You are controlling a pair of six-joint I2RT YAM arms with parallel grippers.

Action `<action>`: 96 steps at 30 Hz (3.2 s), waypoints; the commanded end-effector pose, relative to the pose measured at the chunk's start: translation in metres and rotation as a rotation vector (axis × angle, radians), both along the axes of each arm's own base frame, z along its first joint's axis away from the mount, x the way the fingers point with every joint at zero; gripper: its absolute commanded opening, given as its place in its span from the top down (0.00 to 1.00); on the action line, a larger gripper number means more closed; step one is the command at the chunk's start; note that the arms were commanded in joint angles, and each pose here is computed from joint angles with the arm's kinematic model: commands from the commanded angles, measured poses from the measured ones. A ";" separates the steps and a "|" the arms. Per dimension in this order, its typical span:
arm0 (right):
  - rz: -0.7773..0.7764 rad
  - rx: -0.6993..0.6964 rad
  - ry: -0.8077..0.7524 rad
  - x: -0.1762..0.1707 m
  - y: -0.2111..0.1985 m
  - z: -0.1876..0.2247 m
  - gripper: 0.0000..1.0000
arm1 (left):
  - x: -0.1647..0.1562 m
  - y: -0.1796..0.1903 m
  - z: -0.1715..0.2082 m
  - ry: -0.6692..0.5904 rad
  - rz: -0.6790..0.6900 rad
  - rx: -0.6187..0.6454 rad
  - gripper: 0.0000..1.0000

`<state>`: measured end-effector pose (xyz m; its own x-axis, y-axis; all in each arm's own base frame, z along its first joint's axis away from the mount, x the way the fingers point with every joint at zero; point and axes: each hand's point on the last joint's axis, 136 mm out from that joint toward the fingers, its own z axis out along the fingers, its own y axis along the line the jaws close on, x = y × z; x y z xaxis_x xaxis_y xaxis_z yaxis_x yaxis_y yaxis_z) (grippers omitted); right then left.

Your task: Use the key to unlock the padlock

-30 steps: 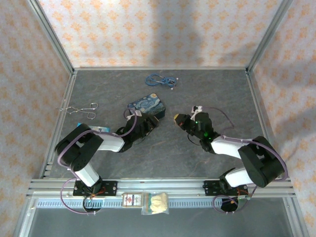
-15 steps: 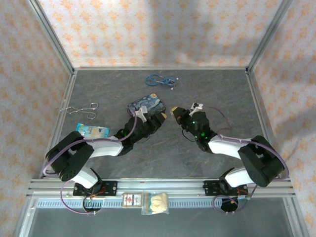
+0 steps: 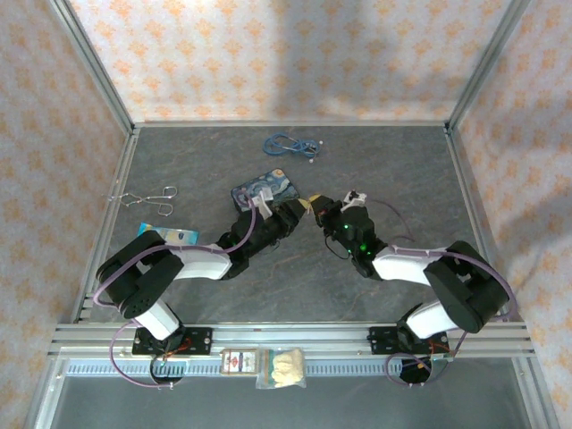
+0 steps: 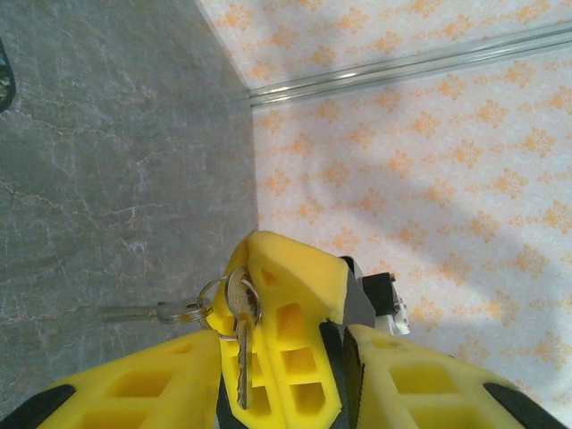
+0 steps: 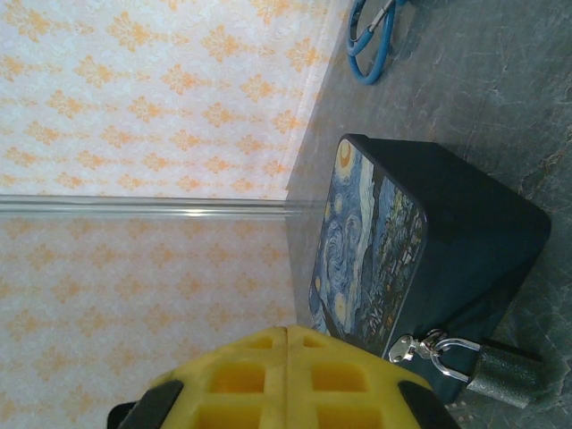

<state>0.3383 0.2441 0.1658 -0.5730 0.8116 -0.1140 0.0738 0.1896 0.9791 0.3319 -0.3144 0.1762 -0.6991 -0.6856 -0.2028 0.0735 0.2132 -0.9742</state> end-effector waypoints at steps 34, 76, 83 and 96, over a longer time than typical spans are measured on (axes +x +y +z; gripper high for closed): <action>0.016 -0.188 -0.143 -0.011 -0.034 0.017 0.67 | -0.004 -0.006 0.020 -0.092 -0.154 -0.035 1.00; 0.873 -0.270 -0.487 -0.078 -0.007 0.040 0.68 | -0.062 -0.010 0.053 -0.420 -0.971 0.350 1.00; 0.921 -0.255 -0.519 -0.088 0.002 0.045 0.76 | -0.064 -0.011 0.050 -0.405 -0.990 0.340 1.00; 0.956 -0.265 -0.516 -0.096 0.008 0.041 1.00 | -0.063 -0.009 0.046 -0.386 -1.015 0.382 1.00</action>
<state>0.2464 0.2484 0.2032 -0.7982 -0.0046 -0.6023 -0.5935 0.1767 0.7852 0.2647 -0.3195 0.2058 -0.7802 0.3112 -0.5426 0.6127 0.2052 -0.7632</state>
